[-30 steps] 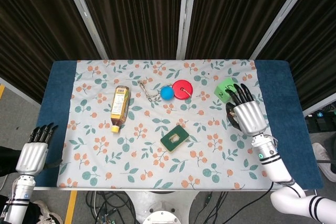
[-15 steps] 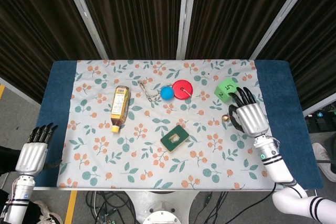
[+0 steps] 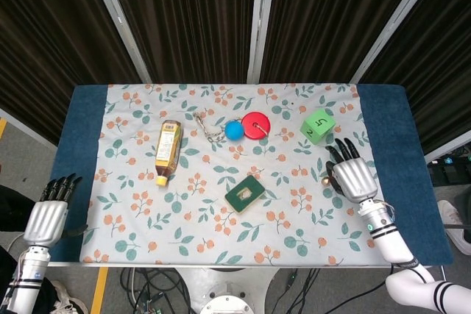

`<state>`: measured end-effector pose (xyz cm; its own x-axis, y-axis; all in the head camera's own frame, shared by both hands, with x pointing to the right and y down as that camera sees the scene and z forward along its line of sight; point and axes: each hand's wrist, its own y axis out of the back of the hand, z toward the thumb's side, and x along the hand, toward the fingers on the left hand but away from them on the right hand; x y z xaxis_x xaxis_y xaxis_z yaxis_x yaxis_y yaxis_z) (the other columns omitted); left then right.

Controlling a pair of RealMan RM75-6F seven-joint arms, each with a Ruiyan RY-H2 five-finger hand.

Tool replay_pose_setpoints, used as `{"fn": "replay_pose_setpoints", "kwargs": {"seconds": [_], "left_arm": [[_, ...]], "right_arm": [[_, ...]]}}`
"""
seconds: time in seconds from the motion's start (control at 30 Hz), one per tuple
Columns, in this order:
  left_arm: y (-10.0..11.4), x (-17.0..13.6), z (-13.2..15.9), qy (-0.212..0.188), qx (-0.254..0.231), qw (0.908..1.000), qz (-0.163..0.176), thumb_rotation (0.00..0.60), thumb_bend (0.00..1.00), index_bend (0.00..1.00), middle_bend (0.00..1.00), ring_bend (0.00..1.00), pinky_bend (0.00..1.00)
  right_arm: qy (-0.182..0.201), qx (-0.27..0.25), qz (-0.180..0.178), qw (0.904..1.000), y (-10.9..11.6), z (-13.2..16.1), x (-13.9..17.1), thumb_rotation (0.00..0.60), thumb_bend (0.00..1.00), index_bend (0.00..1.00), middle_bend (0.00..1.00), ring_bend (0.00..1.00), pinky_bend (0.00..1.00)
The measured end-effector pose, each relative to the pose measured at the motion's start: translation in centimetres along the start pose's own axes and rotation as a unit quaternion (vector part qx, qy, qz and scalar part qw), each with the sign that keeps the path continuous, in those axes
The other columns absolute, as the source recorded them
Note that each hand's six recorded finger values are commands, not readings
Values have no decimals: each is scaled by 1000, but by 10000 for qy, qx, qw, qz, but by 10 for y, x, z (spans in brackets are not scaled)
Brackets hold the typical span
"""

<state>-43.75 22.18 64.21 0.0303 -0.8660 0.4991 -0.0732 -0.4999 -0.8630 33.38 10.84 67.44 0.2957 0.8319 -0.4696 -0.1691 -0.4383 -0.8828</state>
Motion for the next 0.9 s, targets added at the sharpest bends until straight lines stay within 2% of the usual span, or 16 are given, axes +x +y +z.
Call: {"fn": "replay_pose_setpoints", "kwargs": {"seconds": [0.3, 0.4, 0.5, 0.6, 0.67, 0.73, 0.9], "left_arm": [[3, -1, -1, 10, 0, 10000, 36, 600, 0, 0, 0, 0, 7], [4, -1, -2, 16, -6, 10000, 44, 600, 0, 0, 0, 0, 7], [4, -2, -2, 21, -19, 10000, 51, 600, 0, 0, 0, 0, 7], [4, -2, -3, 25, -20, 10000, 59, 600, 0, 0, 0, 0, 7], [4, -2, -3, 24, -20, 10000, 64, 600, 0, 0, 0, 0, 7], [5, -2, -3, 24, -18, 10000, 70, 600, 0, 0, 0, 0, 7], [5, -2, -3, 23, -19, 10000, 83, 600, 0, 0, 0, 0, 7]], "right_arm": [[68, 94, 287, 9995, -24, 13, -9, 600, 393, 921, 178, 0, 0], [92, 126, 345, 9993, -28, 16, -11, 600, 334, 868, 151, 0, 0], [125, 167, 408, 9990, -31, 17, -11, 600, 244, 731, 95, 0, 0], [107, 156, 447, 9988, -30, 15, -10, 600, 124, 391, 18, 0, 0], [77, 122, 444, 9989, -28, 13, -10, 600, 43, 104, 0, 0, 0], [34, 67, 401, 9992, -23, 9, -9, 600, 9, 5, 0, 0, 0], [-105, -68, 148, 9998, -8, -2, -1, 600, 0, 0, 0, 0, 0]]}}
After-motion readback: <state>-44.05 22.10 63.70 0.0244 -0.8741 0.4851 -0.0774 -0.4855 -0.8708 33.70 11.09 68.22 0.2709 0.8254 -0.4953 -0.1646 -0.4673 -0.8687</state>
